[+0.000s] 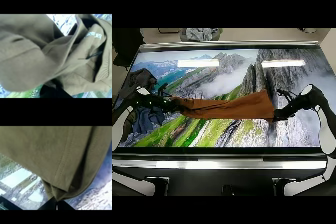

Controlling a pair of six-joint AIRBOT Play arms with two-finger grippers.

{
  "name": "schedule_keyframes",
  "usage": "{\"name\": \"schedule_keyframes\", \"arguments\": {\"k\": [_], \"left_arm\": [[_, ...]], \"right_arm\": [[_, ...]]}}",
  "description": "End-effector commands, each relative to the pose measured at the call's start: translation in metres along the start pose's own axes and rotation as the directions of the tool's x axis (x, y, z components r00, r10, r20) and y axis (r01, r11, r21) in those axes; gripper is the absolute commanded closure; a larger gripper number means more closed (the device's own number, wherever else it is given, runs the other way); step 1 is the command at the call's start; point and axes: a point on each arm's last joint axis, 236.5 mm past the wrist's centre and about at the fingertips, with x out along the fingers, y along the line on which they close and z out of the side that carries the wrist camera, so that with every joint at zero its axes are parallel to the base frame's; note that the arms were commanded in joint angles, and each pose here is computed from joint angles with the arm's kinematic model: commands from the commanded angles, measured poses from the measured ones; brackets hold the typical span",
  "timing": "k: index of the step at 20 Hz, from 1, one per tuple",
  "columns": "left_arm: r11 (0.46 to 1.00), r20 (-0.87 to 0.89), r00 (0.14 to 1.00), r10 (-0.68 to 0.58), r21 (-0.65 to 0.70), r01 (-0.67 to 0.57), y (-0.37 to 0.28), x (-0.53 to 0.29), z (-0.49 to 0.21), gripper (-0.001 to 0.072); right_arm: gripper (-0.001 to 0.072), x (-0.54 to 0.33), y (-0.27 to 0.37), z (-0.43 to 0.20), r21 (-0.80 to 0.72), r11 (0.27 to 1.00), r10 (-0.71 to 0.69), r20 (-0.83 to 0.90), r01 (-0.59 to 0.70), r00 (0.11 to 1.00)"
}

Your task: Fold the shirts.

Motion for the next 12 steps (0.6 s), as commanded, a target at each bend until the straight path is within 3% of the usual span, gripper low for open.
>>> {"name": "schedule_keyframes", "arguments": {"k": [1, 3, 5, 7, 9, 10, 12], "left_arm": [[0.996, 0.097, 0.994, -0.039, 0.083, 0.031, -0.028, -0.031, 0.021, 0.0680], [0.978, 0.274, 0.957, -0.097, 0.206, 0.040, -0.079, -0.101, 0.054, 0.0681], [0.949, 0.503, 0.849, -0.164, 0.315, -0.003, -0.140, -0.208, 0.078, 0.0681], [0.938, 0.740, 0.641, -0.206, 0.335, -0.085, -0.194, -0.338, 0.078, 0.0681], [0.937, 0.885, 0.403, -0.236, 0.317, -0.149, -0.233, -0.455, 0.043, 0.0681], [0.939, 0.921, 0.311, -0.236, 0.299, -0.171, -0.245, -0.495, 0.019, 0.0681], [0.939, 0.951, 0.197, -0.238, 0.277, -0.203, -0.266, -0.538, -0.029, 0.0681]], "right_arm": [[0.0674, -0.016, 0.012, -0.003, -0.041, 0.999, 0.013, -0.005, -0.013, 1.000], [0.0674, -0.072, 0.022, 0.021, -0.110, 0.989, -0.081, 0.145, 0.097, 0.986], [0.0673, -0.168, 0.048, 0.051, -0.164, 0.943, -0.204, 0.405, 0.291, 0.891], [0.0675, -0.299, 0.098, 0.061, -0.118, 0.840, -0.304, 0.705, 0.529, 0.640], [0.0675, -0.433, 0.157, 0.022, 0.071, 0.684, -0.368, 0.893, 0.726, 0.260], [0.0675, -0.485, 0.184, -0.013, 0.192, 0.617, -0.386, 0.919, 0.764, 0.081], [0.0675, -0.530, 0.226, -0.074, 0.314, 0.556, -0.374, 0.921, 0.769, -0.105]]}}
